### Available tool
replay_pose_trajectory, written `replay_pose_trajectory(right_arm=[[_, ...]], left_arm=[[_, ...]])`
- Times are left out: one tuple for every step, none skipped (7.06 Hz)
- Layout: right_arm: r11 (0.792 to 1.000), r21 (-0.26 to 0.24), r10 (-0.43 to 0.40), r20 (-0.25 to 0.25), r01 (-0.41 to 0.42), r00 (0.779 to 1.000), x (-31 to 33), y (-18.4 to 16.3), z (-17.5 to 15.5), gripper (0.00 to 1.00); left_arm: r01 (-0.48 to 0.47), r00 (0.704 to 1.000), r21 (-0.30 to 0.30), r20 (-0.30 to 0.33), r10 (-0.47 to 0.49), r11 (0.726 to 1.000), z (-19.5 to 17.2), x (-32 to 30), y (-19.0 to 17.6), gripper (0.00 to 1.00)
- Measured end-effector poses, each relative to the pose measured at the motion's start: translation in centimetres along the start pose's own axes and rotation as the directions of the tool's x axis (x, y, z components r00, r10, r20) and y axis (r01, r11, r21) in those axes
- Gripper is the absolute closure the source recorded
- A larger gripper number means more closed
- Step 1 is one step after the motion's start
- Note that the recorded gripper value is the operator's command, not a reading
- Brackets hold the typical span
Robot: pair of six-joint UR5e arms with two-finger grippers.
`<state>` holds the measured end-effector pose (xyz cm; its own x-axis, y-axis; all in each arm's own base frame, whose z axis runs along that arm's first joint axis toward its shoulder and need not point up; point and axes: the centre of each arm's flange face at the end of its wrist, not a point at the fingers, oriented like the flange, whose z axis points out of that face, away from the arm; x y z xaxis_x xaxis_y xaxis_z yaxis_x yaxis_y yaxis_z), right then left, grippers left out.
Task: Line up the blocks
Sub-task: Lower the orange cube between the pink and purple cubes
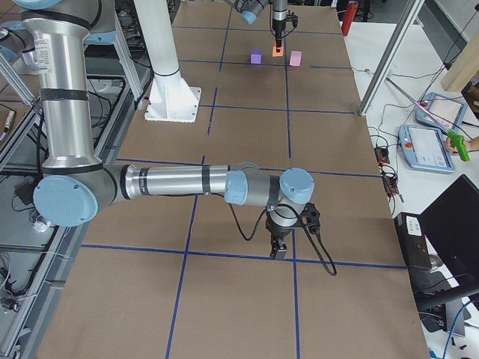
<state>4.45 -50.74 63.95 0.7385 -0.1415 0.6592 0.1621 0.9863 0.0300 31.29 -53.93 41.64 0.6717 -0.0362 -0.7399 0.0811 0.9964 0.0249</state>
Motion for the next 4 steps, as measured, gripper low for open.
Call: replay_pose_trajectory(right_arm=[[1.0, 0.0, -0.001, 0.0, 0.001, 1.0, 0.0, 0.0, 0.0, 0.0], [1.0, 0.0, -0.001, 0.0, 0.001, 1.0, 0.0, 0.0, 0.0, 0.0], [1.0, 0.0, -0.001, 0.0, 0.001, 1.0, 0.0, 0.0, 0.0, 0.0], [1.0, 0.0, -0.001, 0.0, 0.001, 1.0, 0.0, 0.0, 0.0, 0.0]], left_arm=[[-0.021, 1.0, -0.001, 0.015, 0.021, 1.0, 0.7, -0.3, 0.1, 0.82], [-0.028, 0.999, -0.004, 0.03, 0.029, 1.0, 1.3, -0.7, 0.2, 0.82], [-0.029, 0.999, -0.008, 0.039, 0.029, 1.0, 1.9, -1.1, 0.3, 0.82], [-0.03, 0.999, -0.011, 0.043, 0.03, 1.0, 2.6, -1.5, 0.2, 0.82]])
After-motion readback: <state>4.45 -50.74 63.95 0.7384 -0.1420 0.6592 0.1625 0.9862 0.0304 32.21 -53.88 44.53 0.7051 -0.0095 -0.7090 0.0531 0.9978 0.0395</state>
